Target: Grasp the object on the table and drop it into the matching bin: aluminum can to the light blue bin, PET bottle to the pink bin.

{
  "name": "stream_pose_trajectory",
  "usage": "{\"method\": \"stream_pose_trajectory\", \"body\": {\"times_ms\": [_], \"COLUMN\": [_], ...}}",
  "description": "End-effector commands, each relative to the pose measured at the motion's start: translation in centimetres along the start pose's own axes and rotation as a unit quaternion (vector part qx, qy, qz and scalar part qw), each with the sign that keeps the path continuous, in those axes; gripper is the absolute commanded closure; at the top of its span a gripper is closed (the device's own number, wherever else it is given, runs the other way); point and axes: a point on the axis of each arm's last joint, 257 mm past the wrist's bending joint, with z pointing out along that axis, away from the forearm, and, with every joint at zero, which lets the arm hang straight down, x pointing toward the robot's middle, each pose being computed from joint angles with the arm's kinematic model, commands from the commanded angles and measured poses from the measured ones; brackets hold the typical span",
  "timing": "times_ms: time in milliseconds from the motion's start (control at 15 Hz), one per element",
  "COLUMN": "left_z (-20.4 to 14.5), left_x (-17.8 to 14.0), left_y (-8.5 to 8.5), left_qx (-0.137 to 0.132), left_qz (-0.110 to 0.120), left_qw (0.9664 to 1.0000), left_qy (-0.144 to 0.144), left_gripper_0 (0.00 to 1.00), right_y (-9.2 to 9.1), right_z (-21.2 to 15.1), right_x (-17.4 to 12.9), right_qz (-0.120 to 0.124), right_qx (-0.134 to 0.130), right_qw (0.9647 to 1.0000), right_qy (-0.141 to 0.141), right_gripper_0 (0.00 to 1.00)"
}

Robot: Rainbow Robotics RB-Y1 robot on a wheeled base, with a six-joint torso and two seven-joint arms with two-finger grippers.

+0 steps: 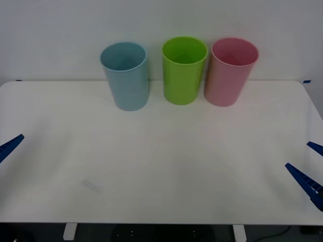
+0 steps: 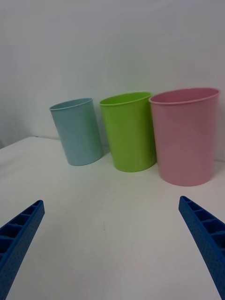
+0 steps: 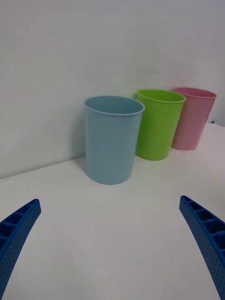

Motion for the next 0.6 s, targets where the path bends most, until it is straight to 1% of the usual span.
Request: {"method": "stream_pose_trajectory", "body": {"times_ms": [67, 200, 600], "left_z": [-1.46, -1.94, -2.14], "left_x": [0.58, 0.83, 1.49], "left_y": [-0.61, -0.80, -1.24], "left_qx": [-0.001, -0.002, 0.002], "left_qz": [-0.016, -0.024, -0.031], "left_qw": [0.9999, 0.9997, 0.9995], "left_qy": [0.003, 0.003, 0.009], "left_gripper_0": [0.00, 0.00, 0.00], "right_y": [0.00, 0.00, 0.00], "right_z": [0.00, 0.00, 0.00], "right_x": [0.00, 0.00, 0.00], "right_qz": [0.000, 0.000, 0.000], "right_qx": [0.000, 0.000, 0.000], "right_qw": [1.0000, 1.0000, 1.0000], "right_qy": [0.000, 0.000, 0.000], "right_gripper_0": [0.00, 0.00, 0.00]}}
